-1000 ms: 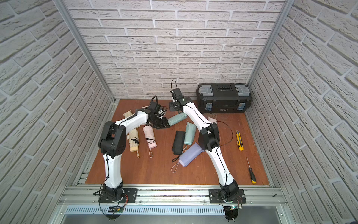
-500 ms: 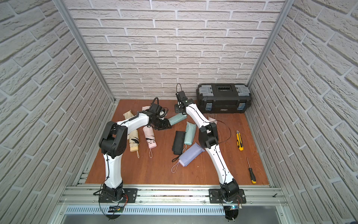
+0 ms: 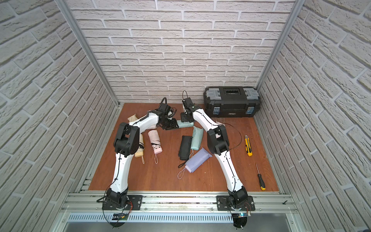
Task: Take umbrellas out of sleeves
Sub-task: Adjust the umbrella at the center of the board.
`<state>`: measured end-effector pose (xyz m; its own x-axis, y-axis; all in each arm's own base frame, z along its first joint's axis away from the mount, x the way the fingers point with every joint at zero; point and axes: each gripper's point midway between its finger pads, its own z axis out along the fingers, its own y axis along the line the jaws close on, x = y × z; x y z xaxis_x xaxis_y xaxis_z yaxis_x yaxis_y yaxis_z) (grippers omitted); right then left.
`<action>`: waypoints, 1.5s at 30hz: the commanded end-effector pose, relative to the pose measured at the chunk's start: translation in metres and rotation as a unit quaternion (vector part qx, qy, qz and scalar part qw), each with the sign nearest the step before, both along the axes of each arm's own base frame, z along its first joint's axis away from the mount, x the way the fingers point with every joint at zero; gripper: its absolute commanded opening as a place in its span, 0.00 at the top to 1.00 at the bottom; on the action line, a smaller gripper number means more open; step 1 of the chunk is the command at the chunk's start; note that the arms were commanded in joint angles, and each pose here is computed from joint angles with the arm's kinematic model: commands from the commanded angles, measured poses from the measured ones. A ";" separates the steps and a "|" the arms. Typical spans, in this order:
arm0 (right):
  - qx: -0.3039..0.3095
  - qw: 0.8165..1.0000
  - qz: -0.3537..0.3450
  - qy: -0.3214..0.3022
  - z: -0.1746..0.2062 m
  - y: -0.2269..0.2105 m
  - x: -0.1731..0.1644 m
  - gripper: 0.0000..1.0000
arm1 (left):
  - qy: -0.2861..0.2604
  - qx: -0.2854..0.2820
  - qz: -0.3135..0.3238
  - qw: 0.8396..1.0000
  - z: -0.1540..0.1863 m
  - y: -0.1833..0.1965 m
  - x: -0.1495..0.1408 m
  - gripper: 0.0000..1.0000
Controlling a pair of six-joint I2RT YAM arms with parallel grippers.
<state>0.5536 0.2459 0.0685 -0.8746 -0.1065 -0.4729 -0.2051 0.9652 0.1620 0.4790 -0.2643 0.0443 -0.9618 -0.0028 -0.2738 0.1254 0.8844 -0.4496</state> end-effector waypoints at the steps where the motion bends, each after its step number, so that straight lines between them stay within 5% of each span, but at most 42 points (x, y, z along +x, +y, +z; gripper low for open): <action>1: 0.057 0.996 0.053 0.037 0.014 0.050 -0.042 0.47 | -0.020 0.012 0.034 0.999 0.001 0.027 0.026 0.53; 11: 0.187 0.975 0.080 0.094 0.023 0.103 -0.068 0.47 | -0.042 -0.002 0.073 0.996 0.032 0.075 0.028 0.52; 17: 0.143 0.984 0.076 0.074 0.023 0.094 -0.068 0.47 | -0.035 -0.008 0.065 0.997 0.028 0.068 0.019 0.52; 28: 0.048 0.993 0.091 0.049 0.022 0.091 -0.119 0.45 | -0.016 -0.023 0.042 0.999 0.010 0.037 -0.022 0.53; 45: -0.120 0.992 0.044 -0.009 0.025 0.030 -0.107 0.43 | -0.062 0.022 0.068 0.996 0.048 0.073 -0.030 0.53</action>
<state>0.4338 0.2915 0.0639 -0.8798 -0.2818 -0.3828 -0.3086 0.9512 0.0089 0.4518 -0.1975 0.0912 -0.9164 -0.1237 -0.3807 0.0530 0.9051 -0.4218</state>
